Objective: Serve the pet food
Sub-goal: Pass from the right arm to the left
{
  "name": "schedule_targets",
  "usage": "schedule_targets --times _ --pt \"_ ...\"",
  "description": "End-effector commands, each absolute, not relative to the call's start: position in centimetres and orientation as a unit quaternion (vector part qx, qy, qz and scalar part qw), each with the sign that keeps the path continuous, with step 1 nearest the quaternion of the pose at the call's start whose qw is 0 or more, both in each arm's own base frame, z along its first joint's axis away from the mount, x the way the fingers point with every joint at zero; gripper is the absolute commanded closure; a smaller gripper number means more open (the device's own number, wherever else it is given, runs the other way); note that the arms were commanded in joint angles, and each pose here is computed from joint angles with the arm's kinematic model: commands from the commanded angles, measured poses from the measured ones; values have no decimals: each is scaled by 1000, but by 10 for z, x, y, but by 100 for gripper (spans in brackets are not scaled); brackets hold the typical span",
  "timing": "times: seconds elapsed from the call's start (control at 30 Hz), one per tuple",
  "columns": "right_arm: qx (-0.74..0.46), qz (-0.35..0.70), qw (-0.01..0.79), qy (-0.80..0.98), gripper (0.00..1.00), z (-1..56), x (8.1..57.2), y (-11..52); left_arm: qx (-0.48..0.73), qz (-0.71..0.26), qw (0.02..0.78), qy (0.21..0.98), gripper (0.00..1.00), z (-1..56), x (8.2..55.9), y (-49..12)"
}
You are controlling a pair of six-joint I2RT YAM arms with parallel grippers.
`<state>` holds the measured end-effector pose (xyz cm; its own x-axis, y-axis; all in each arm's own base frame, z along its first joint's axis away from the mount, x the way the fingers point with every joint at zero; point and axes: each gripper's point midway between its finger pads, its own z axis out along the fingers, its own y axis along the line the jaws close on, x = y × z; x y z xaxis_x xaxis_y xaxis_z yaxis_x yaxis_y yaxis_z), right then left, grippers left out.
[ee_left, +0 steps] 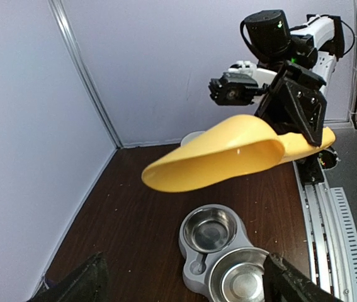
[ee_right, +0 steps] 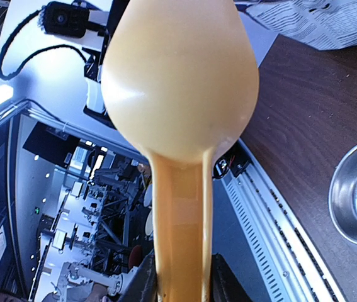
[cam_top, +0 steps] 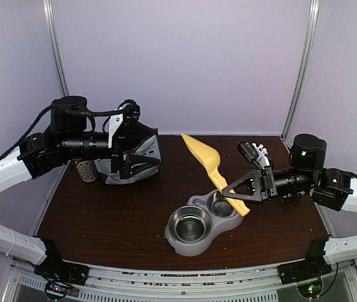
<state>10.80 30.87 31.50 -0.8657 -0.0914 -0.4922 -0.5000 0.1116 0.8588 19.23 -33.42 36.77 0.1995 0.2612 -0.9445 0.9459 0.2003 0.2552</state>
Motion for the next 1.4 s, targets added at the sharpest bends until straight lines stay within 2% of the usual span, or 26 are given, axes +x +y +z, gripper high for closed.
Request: schedule_targets --times 0.0,0.13,0.3,0.5,0.6,0.77,0.9,1.1,1.27,1.3,1.37 --pt "-240 684 141 674 96 352 86 313 562 -381 540 497 14 401 171 -350" --pt "-254 695 118 662 95 354 76 319 567 -399 528 490 15 404 167 -355" --pt "-270 702 92 653 94 354 65 326 579 -408 508 490 22 400 163 -360" --pt "-279 704 79 649 94 354 60 332 580 -403 506 495 40 396 163 -360" --pt "-280 705 79 647 94 356 59 332 585 -402 499 497 54 392 162 -360" --pt "-280 706 77 646 95 355 59 333 593 -400 493 496 68 388 161 -360" --pt "-279 705 74 648 94 353 58 333 591 -396 498 496 73 390 162 -359" --pt "-278 703 70 651 94 350 58 335 591 -395 500 495 74 391 161 -358" --pt "-277 703 67 652 94 349 59 336 589 -396 501 495 68 391 162 -359" --pt "-277 702 66 653 94 348 59 336 589 -397 501 495 69 390 162 -359" --pt "-276 703 66 653 94 348 59 336 590 -399 498 494 79 389 161 -359"
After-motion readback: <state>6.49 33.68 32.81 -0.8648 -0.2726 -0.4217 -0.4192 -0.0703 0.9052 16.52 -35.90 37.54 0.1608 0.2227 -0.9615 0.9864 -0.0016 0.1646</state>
